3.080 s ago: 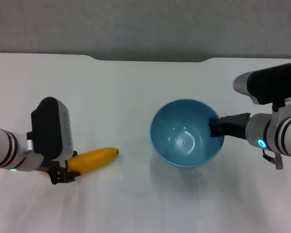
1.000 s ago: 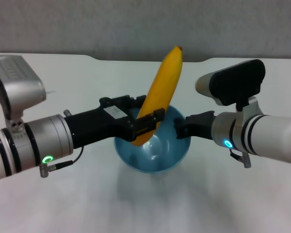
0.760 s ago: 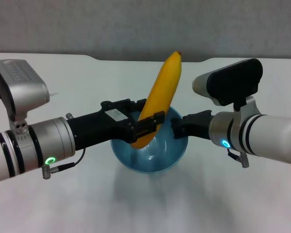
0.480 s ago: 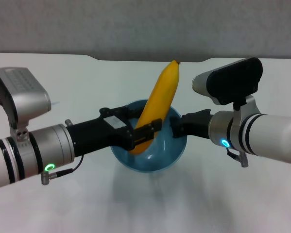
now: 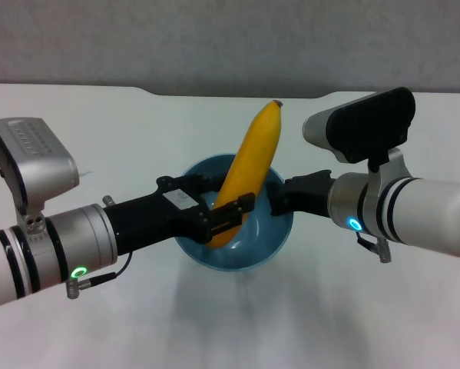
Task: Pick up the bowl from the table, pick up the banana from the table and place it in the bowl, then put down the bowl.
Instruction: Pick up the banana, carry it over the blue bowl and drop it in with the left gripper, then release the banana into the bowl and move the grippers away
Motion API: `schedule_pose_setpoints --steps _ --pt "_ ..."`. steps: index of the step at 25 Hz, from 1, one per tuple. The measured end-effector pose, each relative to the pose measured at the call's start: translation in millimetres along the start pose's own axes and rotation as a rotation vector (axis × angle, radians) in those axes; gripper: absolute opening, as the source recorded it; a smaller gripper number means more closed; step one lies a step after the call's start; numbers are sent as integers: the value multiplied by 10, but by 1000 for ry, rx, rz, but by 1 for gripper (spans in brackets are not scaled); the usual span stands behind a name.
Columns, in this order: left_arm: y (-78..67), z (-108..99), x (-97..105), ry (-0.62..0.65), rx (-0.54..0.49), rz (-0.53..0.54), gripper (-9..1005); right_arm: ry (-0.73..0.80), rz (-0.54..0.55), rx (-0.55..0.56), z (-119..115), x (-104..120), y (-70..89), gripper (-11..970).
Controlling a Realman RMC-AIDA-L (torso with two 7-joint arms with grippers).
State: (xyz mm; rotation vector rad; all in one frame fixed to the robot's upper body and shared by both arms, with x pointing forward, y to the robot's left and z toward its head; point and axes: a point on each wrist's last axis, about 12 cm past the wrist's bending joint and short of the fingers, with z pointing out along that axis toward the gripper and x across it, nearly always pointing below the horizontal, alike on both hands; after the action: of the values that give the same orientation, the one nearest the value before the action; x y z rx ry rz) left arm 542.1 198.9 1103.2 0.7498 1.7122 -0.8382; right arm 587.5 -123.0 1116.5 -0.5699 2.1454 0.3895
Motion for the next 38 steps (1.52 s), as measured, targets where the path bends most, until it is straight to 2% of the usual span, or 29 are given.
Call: schedule_pose_setpoints --steps 9,10,16,20,21,22,26,30,35,38 --pt "18 -11 12 -10 -16 -17 615 4 3 5 3 10 -16 40" --pt "20 -17 12 -14 -19 -21 810 4 3 5 4 10 -18 41" --pt "117 -126 -15 -32 -63 -37 908 17 32 -1 1 26 -27 47" --pt "245 -300 9 -37 -131 -58 908 84 115 -5 -19 15 -114 51" --pt "310 -413 38 -41 -174 -71 908 94 123 -5 -23 14 -123 52" --pt "310 -413 38 -41 -174 -71 908 94 123 -5 -23 14 -123 53" --pt "412 -672 158 -33 -265 -94 908 155 177 -9 -19 21 -170 57" --pt "470 -848 241 -28 -331 -110 908 194 218 0 30 26 -238 61" --pt "536 -984 335 -32 -388 -146 908 271 214 60 273 -10 -351 66" --pt "569 -1002 392 -28 -404 -160 908 265 210 67 308 -11 -360 69"
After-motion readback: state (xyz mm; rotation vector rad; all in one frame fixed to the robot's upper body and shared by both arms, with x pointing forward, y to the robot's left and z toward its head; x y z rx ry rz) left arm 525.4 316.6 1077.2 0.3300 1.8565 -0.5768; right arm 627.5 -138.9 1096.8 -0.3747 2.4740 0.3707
